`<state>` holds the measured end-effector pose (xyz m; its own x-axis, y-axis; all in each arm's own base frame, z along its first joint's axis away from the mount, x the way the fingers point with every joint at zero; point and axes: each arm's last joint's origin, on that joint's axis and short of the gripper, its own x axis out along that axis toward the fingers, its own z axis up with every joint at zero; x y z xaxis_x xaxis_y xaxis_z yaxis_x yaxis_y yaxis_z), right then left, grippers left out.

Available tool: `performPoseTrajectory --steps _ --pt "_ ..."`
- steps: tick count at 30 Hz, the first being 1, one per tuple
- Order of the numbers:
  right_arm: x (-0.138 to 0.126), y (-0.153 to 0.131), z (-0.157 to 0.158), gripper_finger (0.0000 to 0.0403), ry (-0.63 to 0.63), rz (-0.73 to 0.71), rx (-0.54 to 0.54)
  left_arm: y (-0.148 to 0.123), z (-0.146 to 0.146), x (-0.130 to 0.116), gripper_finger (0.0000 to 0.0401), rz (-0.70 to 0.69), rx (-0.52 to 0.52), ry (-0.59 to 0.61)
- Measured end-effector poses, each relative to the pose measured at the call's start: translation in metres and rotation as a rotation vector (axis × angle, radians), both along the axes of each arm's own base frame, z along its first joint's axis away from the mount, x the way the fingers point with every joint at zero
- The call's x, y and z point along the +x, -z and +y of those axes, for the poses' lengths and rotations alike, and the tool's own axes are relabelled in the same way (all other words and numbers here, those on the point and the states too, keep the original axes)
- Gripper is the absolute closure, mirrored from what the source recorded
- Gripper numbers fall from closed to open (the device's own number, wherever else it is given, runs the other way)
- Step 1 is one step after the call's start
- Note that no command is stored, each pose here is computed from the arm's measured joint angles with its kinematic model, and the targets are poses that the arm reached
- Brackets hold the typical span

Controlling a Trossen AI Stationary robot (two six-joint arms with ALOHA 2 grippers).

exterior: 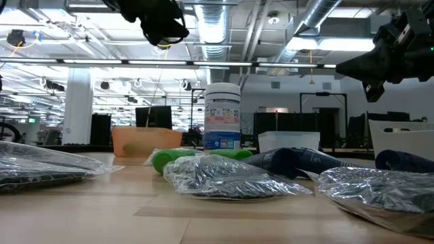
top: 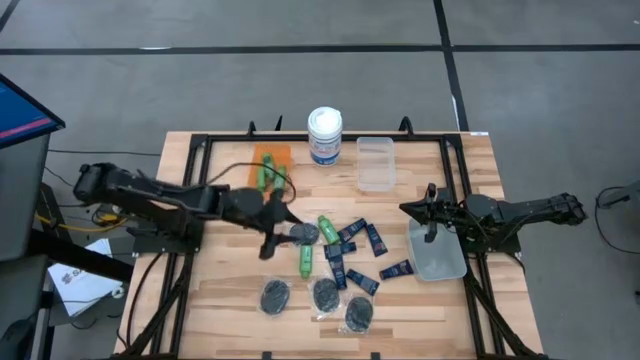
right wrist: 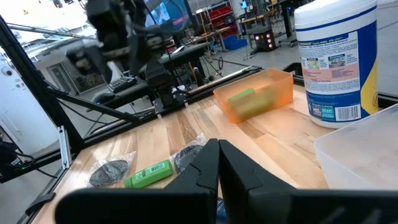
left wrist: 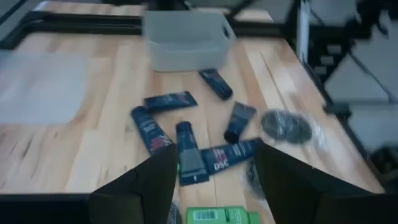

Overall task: Pick & Place Travel size toiletries
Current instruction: Put the green shampoo into the orange bin

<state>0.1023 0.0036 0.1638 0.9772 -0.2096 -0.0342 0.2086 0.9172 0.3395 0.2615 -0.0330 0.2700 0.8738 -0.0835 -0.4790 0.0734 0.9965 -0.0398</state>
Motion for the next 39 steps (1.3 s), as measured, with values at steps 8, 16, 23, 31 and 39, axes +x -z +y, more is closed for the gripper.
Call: performPoseTrajectory --steps 8,16,23,31,39 --pt "0.0 0.0 0.0 0.0403 0.0 0.0 0.0 0.034 -0.021 0.024 0.016 0.094 0.145 0.171" --pt "0.0 0.0 0.0 0.0403 0.0 0.0 0.0 0.045 -0.022 0.061 0.0151 0.144 0.134 0.213" --pt "0.0 0.0 0.0 0.0403 0.0 0.001 0.0 0.058 -0.024 0.078 0.015 0.217 -0.057 0.027" --pt "0.0 0.0 0.0 0.0403 0.0 0.001 0.0 0.065 -0.04 0.068 0.0152 0.346 -0.342 -0.224" --pt "0.0 0.0 0.0 0.0403 0.0 0.001 0.0 0.07 -0.053 0.059 0.015 0.453 -0.584 -0.442"
